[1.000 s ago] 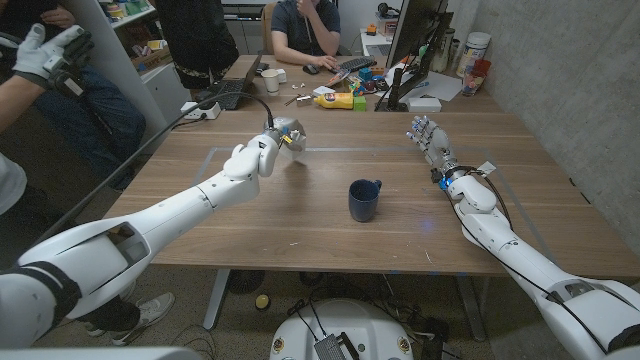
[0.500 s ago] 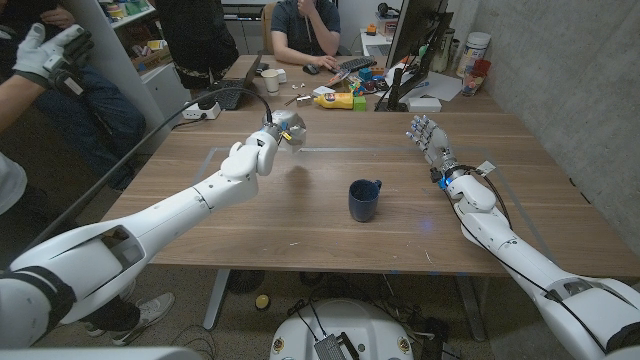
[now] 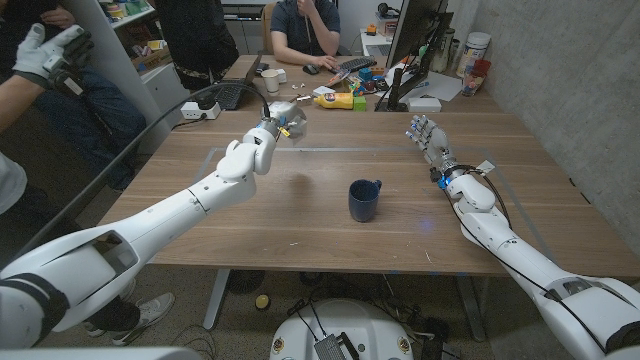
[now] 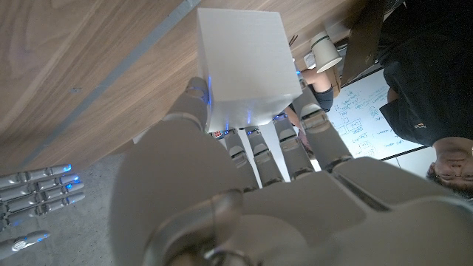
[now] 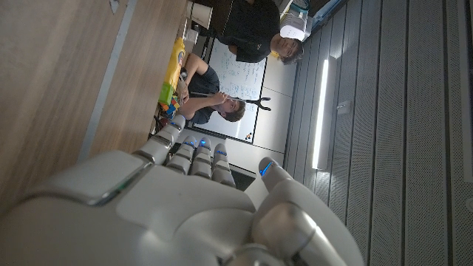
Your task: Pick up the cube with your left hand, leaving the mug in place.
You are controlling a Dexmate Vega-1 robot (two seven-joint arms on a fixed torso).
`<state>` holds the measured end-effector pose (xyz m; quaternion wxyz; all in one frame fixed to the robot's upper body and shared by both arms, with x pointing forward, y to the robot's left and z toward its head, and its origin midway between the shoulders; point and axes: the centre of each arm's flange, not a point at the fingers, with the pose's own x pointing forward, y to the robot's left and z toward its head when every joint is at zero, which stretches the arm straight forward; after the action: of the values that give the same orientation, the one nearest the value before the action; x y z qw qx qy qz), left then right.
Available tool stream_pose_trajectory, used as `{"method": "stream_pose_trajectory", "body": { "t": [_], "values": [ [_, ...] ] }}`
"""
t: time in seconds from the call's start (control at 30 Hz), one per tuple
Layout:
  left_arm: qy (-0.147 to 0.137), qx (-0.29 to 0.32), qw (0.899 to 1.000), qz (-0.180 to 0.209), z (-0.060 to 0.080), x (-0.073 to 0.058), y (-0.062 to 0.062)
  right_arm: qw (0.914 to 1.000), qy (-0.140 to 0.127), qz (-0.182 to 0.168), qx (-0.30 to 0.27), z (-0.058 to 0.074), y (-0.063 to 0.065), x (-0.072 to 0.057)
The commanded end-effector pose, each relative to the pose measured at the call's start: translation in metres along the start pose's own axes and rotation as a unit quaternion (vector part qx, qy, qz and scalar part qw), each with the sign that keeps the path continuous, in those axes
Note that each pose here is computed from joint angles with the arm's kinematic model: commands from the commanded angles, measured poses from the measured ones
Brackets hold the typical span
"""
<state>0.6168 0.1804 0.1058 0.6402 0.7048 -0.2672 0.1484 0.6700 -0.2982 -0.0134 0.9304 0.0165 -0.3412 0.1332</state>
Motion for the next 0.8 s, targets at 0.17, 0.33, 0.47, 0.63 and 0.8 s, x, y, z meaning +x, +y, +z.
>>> {"method": "stream_pose_trajectory", "body": {
  "t": [0.17,0.33,0.47,0.63,0.8],
  "values": [
    [-0.004,0.005,0.998,0.057,0.004,-0.012,0.025,1.0000,-0.002,0.001,-0.003,0.001,0.001,0.000],
    [-0.003,0.005,0.998,0.068,0.004,-0.015,0.029,1.0000,-0.001,0.001,-0.001,0.001,0.002,-0.001],
    [-0.001,0.004,0.997,0.074,0.003,-0.017,0.033,1.0000,-0.002,0.001,-0.001,0.002,0.002,-0.003],
    [0.001,0.005,0.996,0.087,0.003,-0.020,0.039,1.0000,-0.005,0.003,-0.003,0.003,0.003,-0.004],
    [0.002,0.006,0.995,0.097,0.003,-0.023,0.046,1.0000,-0.007,0.004,-0.005,0.005,0.004,-0.005]
  ]
}}
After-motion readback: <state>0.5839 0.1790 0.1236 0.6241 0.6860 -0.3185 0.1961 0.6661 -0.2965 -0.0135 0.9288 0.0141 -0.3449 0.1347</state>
